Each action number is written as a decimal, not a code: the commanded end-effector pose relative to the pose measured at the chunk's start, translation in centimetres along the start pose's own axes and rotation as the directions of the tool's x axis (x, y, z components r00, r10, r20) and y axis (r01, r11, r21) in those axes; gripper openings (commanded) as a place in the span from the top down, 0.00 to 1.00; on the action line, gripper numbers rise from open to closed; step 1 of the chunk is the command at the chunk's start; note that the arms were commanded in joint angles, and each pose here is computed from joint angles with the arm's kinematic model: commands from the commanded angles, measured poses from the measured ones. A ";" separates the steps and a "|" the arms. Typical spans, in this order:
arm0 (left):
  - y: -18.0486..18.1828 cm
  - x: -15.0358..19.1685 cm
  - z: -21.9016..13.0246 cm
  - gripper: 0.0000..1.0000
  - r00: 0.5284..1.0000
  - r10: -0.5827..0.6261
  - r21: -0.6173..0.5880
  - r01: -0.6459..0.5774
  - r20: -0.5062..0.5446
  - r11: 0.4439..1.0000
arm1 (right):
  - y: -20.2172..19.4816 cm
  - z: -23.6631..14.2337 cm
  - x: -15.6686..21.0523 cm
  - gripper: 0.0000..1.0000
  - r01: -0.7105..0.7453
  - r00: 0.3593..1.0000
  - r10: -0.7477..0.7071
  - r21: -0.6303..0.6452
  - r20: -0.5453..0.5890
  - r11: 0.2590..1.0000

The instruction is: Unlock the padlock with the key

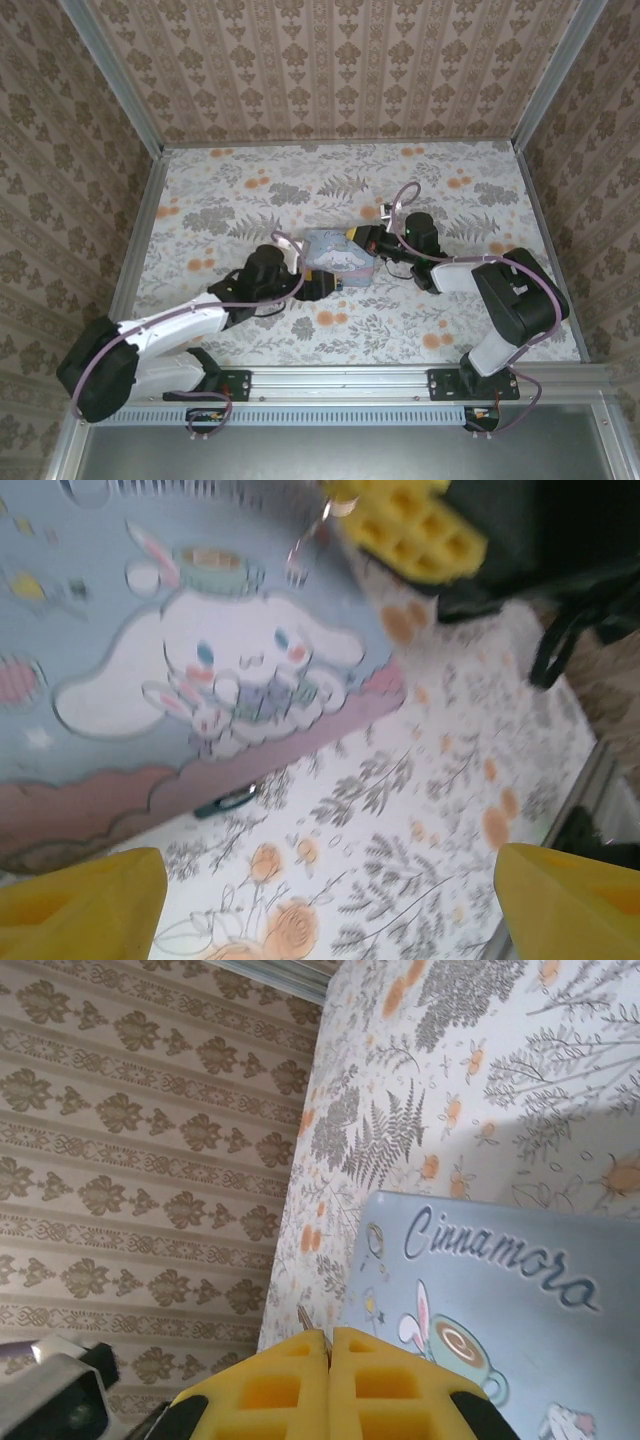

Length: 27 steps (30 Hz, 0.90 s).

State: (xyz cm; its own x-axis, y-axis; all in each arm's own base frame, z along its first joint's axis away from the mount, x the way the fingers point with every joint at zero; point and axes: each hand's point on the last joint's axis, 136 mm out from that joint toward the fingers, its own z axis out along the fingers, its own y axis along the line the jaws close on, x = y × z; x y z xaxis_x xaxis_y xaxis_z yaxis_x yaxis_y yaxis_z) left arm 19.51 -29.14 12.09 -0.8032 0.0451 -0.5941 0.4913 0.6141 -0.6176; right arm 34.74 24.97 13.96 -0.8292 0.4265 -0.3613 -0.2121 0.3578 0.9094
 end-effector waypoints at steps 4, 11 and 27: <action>0.2 1.4 3.1 0.13 0.999 0.050 -0.006 -0.050 0.003 0.999 | -0.4 -0.4 1.0 1.00 0.015 1.000 -0.015 0.003 -0.021 1.000; 1.8 1.7 5.6 0.15 0.999 0.052 -0.054 -0.052 -0.003 0.997 | -1.7 0.0 1.3 1.00 -0.001 1.000 0.001 0.027 -0.028 1.000; 3.5 0.6 8.2 0.18 0.993 0.113 -0.046 -0.111 0.040 0.993 | -3.6 1.1 -0.3 1.00 -0.023 1.000 0.024 0.048 -0.010 0.999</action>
State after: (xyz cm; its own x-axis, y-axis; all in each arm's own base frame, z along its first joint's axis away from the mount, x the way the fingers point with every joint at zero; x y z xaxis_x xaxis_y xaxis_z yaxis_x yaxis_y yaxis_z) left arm 22.55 -32.38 4.65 -0.7722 0.0816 -0.6301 0.5108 0.6696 -0.5392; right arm 35.72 24.42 10.69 -0.8436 0.4308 -0.3205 -0.1502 0.3837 0.9111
